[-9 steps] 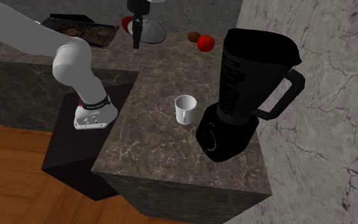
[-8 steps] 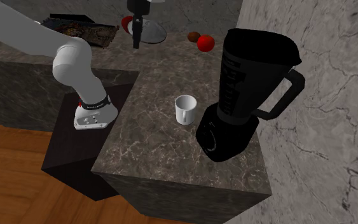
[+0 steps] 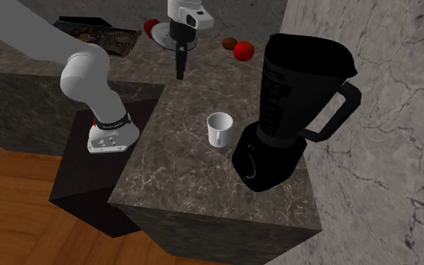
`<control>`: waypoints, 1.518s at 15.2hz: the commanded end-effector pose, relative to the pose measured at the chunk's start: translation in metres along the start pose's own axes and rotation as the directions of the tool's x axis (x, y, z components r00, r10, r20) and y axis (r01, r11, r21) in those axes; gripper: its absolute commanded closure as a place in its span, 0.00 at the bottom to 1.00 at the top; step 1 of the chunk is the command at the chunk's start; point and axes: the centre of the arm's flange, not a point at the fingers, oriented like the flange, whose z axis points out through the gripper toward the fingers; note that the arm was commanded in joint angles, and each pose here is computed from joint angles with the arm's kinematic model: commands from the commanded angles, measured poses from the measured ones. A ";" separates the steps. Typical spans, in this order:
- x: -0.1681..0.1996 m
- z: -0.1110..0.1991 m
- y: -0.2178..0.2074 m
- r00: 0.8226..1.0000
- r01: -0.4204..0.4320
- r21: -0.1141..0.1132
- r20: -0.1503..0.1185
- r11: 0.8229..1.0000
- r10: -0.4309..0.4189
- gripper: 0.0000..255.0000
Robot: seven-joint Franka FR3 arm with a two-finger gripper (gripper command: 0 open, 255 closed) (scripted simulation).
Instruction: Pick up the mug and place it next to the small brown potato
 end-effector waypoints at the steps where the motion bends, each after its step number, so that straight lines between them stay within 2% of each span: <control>1: 0.017 0.009 0.012 0.999 -0.019 -0.007 -0.026 1.000 0.019 0.00; 7: 0.065 0.039 0.053 0.993 -0.077 -0.024 -0.094 0.997 0.075 0.00; 14: 0.118 0.069 0.102 0.976 -0.143 -0.037 -0.170 0.989 0.135 0.00; 23: 0.125 0.108 0.104 0.976 -0.143 -0.037 -0.170 0.989 0.135 0.00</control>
